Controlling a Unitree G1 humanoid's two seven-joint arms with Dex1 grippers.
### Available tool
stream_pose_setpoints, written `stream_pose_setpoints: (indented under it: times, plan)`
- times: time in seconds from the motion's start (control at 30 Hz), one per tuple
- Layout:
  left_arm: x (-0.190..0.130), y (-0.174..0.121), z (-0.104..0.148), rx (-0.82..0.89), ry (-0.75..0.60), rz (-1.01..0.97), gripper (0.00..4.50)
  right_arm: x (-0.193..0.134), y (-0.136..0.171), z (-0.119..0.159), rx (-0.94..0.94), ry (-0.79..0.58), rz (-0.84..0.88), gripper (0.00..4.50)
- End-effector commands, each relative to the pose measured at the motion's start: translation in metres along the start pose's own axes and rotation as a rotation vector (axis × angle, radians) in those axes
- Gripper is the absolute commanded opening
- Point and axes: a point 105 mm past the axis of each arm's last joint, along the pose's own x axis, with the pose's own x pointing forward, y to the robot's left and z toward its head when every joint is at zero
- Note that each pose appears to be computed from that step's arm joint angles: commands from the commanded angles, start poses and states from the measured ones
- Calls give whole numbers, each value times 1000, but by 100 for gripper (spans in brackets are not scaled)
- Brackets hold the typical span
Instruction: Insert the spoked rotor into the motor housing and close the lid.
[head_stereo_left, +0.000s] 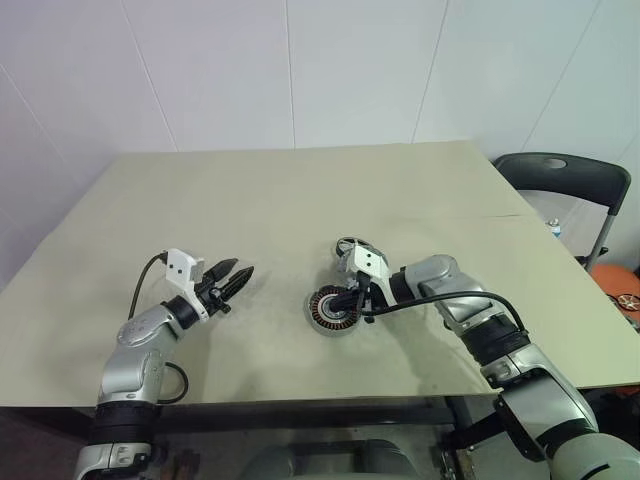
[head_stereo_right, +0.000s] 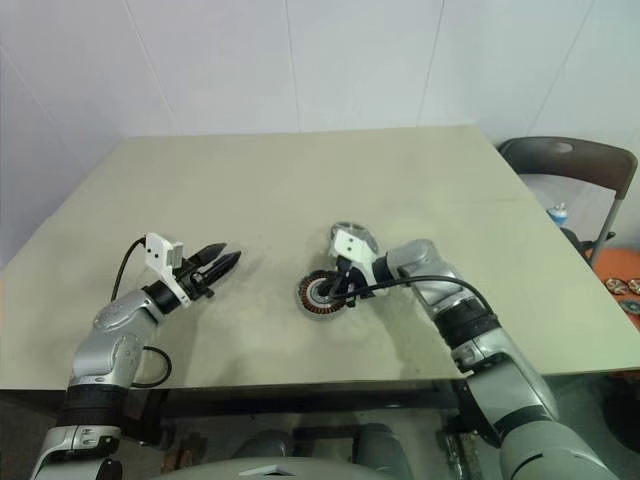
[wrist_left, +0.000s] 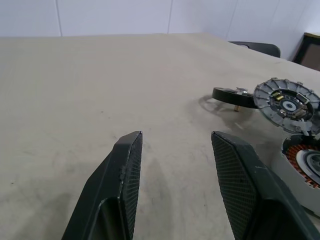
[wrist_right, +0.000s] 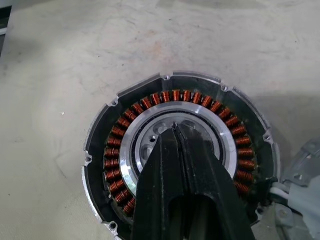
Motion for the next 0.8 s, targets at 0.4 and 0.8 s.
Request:
stream_pose_setpoints:
  times: [0.4,0.8]
  plan:
    - [2,1,13,40,-39,-4,234,-2,-6,21,43,-108,-34,1]
    - [3,-2,10,35,-37,-6,234,-7,-9,21,92,-153,-44,1]
